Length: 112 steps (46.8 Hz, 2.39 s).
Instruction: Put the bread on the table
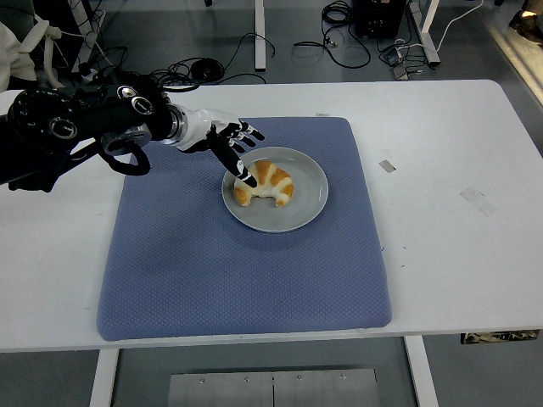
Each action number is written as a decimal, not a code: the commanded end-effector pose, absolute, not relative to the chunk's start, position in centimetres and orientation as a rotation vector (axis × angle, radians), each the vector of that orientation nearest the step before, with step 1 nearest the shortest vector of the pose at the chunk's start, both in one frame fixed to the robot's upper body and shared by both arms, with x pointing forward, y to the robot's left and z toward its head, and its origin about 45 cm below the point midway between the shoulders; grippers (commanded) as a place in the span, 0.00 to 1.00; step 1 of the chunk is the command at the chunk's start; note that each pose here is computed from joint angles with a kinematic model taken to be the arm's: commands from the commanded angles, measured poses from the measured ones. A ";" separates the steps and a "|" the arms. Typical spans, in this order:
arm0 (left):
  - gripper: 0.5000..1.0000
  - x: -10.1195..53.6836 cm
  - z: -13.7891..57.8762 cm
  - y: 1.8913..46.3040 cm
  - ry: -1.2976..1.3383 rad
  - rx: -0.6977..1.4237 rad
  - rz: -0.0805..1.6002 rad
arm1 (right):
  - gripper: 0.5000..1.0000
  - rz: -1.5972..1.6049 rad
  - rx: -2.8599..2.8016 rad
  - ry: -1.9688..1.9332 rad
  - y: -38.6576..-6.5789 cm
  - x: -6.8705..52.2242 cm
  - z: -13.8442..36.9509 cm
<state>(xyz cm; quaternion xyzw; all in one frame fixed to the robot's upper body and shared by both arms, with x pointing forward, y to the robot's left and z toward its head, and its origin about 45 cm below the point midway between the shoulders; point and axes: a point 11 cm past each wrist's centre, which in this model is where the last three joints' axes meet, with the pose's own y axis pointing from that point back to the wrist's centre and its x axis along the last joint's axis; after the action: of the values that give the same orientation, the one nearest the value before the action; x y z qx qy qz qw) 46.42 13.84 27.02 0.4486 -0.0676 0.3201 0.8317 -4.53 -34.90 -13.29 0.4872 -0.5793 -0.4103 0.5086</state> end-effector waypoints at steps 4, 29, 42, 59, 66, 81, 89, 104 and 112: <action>0.97 46.5 26.9 14.3 -0.133 0.942 0.687 | 1.00 -0.989 1.175 -1.395 -34.9 -4.5 -13.3; 0.97 46.4 27.4 13.0 -0.104 0.857 0.685 | 1.00 -0.990 1.174 -1.397 -34.9 -4.5 -13.3; 0.97 45.9 26.6 12.4 -0.094 0.866 0.654 | 1.00 -0.989 1.175 -1.395 -34.9 -4.5 -13.3; 0.97 45.9 26.4 12.3 -0.088 0.862 0.663 | 1.00 -0.988 1.173 -1.396 -34.9 -4.5 -13.3; 0.97 45.9 26.1 12.5 -0.082 0.867 0.664 | 1.00 -0.989 1.175 -1.395 -34.9 -4.5 -13.3; 0.97 45.7 25.4 12.1 -0.077 0.855 0.659 | 1.00 -0.989 1.175 -1.395 -34.9 -4.5 -13.3; 0.97 45.8 25.7 11.6 -0.087 0.825 0.652 | 1.00 -0.989 1.175 -1.395 -34.9 -4.5 -13.3; 0.92 45.8 25.1 11.0 -0.108 0.832 0.696 | 1.00 -0.988 1.173 -1.396 -34.9 -4.5 -13.3; 0.96 45.9 25.7 10.9 -0.111 0.824 0.687 | 1.00 -0.989 1.175 -1.395 -34.9 -4.5 -13.3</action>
<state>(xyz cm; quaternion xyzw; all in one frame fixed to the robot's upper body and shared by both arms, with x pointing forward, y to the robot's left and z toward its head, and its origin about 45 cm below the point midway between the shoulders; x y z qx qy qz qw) 45.91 10.98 25.45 0.3927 -0.0523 0.3311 0.8564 -4.53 -34.91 -13.29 0.4871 -0.5794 -0.4103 0.5087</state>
